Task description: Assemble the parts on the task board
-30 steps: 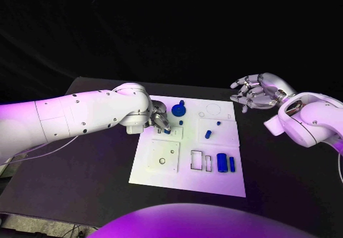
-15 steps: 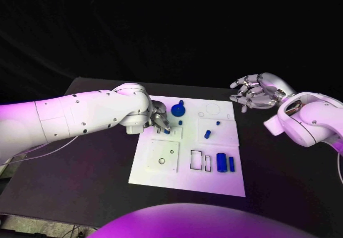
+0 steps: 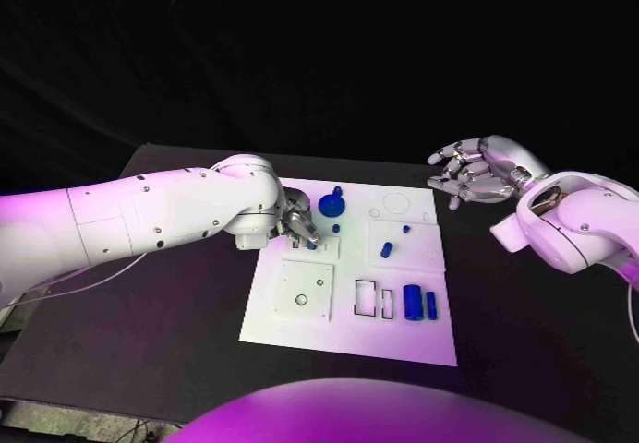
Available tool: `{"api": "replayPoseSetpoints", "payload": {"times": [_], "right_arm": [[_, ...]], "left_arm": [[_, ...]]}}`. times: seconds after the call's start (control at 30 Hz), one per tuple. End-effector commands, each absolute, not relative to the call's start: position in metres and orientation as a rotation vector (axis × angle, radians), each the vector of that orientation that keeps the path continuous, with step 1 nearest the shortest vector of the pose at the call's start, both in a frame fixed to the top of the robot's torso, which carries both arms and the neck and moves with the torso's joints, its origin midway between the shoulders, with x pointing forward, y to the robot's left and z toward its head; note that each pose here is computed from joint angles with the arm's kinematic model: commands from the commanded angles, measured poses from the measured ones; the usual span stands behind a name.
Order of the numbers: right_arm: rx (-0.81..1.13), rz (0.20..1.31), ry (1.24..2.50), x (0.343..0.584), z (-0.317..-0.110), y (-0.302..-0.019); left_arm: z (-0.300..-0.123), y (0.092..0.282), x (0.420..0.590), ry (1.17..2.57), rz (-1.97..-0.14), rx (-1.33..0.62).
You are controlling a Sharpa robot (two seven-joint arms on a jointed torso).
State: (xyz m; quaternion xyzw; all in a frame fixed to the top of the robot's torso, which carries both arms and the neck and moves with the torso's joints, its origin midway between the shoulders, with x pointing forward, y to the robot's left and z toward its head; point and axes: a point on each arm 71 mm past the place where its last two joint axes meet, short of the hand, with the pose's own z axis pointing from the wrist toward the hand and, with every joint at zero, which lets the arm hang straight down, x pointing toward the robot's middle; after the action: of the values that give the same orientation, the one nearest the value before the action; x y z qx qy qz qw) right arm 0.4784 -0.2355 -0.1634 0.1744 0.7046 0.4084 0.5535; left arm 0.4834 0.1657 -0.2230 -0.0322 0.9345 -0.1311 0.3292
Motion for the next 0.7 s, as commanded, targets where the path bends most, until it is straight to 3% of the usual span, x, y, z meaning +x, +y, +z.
{"api": "replayPoseSetpoints", "payload": {"times": [0.03,0.7], "right_arm": [[0.4,0.977,1.664,0.4776,-0.1632,-0.233],[0.401,0.977,1.666,0.4773,-0.1636,-0.2339]], "left_arm": [[-0.2249,0.1627,0.4815,2.467,-0.349,-0.073],[-0.2254,0.164,0.4843,2.462,-0.337,-0.112]]}}
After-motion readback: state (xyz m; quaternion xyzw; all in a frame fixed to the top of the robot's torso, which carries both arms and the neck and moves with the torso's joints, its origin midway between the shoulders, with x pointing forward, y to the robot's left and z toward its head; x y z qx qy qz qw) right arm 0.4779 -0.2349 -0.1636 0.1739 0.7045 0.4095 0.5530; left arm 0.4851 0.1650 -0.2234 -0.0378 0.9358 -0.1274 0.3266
